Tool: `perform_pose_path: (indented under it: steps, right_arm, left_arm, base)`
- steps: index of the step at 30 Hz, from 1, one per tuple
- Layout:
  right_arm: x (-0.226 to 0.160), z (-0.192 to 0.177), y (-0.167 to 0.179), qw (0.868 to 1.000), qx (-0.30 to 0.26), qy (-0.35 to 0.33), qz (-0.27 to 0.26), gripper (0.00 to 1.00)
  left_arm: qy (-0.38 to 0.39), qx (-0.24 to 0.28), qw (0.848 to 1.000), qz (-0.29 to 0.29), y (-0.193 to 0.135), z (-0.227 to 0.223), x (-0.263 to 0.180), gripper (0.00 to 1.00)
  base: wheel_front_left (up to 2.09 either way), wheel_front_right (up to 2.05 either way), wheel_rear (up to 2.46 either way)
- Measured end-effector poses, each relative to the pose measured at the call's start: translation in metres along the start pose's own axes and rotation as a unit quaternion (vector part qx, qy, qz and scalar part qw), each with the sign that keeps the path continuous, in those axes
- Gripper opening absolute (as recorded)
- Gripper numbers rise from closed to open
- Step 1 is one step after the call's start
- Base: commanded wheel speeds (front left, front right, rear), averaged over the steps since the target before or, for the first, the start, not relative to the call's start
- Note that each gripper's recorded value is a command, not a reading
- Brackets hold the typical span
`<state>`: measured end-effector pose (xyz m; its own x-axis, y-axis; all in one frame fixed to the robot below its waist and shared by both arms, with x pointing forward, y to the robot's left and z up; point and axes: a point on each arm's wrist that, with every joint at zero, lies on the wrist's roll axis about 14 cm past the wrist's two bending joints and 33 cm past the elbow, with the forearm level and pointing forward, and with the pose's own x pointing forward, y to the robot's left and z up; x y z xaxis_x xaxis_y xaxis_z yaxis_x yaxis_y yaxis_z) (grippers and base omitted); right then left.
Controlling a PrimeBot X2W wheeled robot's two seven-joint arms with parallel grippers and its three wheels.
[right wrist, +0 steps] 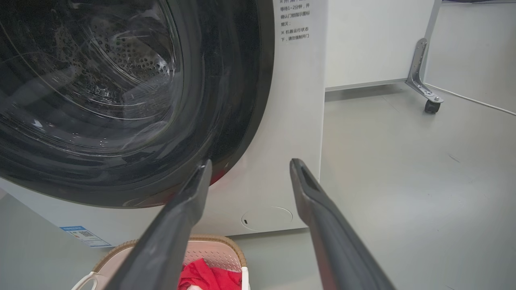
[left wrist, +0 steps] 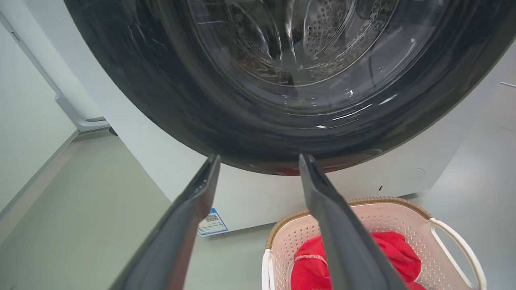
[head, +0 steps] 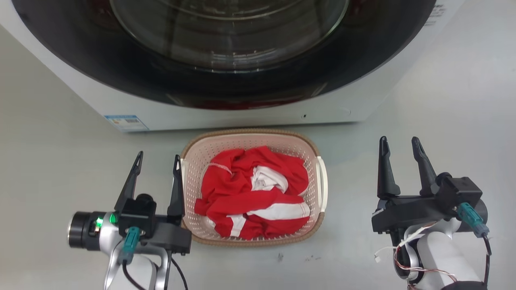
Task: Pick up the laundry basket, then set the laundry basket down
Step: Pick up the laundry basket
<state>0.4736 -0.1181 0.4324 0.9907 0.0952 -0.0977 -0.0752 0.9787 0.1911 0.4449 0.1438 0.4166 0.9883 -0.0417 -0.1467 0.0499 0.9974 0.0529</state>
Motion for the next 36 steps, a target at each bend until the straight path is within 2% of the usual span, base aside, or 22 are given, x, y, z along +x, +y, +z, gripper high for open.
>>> perform_pose_path:
  steps: [11, 26, 36]
  right_arm:
    - [0.035, -0.068, 0.001, 0.997, -0.006, 0.076, 0.017, 1.00]
    - [0.068, -0.165, 0.000, 0.986, -0.002, 0.166, 0.027, 1.00]
    - [0.050, -0.236, -0.003, 0.968, 0.002, 0.248, 0.030, 1.00]
  left_arm:
    - [0.099, 0.007, 0.995, -0.012, -0.005, -0.073, 0.032, 1.00]
    - [0.206, 0.011, 0.978, -0.009, 0.001, -0.163, 0.059, 1.00]
    - [0.290, -0.002, 0.957, -0.011, -0.001, -0.225, 0.039, 1.00]
  base:
    - [0.00, 0.00, 0.00]
    - [0.00, 0.00, 0.00]
    - [0.00, 0.00, 0.00]
